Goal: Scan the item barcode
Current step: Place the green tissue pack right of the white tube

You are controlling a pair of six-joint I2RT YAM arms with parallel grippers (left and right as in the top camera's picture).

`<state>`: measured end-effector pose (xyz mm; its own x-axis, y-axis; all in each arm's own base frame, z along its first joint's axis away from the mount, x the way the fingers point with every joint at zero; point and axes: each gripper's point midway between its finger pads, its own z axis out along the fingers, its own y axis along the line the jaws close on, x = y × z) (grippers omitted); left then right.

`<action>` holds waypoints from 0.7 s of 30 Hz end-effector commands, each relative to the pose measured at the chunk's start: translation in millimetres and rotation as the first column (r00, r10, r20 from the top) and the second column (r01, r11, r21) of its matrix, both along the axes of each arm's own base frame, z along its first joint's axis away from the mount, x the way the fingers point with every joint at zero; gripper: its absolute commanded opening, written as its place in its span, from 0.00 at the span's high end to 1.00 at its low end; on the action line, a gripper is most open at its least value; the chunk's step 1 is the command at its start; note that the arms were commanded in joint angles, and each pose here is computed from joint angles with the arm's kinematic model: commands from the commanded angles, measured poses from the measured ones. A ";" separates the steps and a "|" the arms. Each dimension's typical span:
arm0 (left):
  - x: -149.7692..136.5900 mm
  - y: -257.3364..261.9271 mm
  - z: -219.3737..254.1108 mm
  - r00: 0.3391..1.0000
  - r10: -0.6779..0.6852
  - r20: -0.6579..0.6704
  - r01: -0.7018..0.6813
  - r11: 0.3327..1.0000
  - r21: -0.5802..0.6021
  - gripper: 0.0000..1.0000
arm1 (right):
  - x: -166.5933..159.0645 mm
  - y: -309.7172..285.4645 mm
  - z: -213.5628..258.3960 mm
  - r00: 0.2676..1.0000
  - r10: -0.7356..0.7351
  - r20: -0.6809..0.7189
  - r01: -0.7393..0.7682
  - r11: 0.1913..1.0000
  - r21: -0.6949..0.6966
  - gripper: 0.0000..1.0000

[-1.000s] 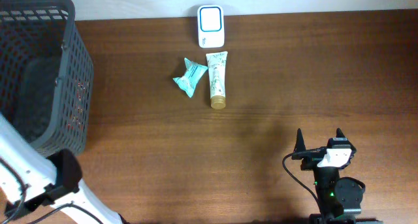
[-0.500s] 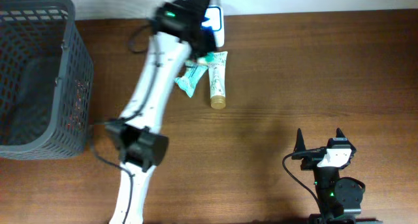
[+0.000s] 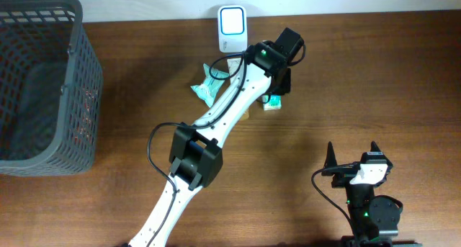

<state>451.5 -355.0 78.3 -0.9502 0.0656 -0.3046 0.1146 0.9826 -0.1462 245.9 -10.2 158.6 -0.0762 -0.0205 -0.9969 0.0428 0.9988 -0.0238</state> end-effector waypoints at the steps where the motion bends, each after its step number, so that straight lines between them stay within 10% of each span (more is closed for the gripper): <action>1: 26.2 21.6 28.2 0.996 0.003 0.092 -0.005 1.000 0.012 0.57 | -0.1 -1.7 -3.8 1.000 -0.008 -0.006 0.008 1.000 0.002 0.01; 5: 78.9 83.5 184.0 0.909 0.111 0.403 -0.053 0.987 -0.153 0.43 | -0.1 -1.7 -3.8 1.000 -0.008 -0.006 0.008 1.000 0.002 0.01; 10: 77.4 291.3 378.4 0.579 0.443 0.685 -0.274 0.897 -0.348 0.05 | -0.1 -1.7 -3.8 1.000 -0.008 -0.006 0.008 1.000 0.002 0.01; 17: -1.5 542.3 404.7 0.290 0.670 0.684 -0.678 0.648 -0.347 0.01 | 0.0 -1.7 -3.7 1.000 -0.008 -0.006 0.008 1.000 0.002 0.01; 21: -33.5 612.5 355.9 0.377 0.677 0.632 -0.795 0.587 -0.155 0.01 | -0.1 -1.7 -3.8 1.000 -0.008 -0.006 0.008 1.000 0.001 0.01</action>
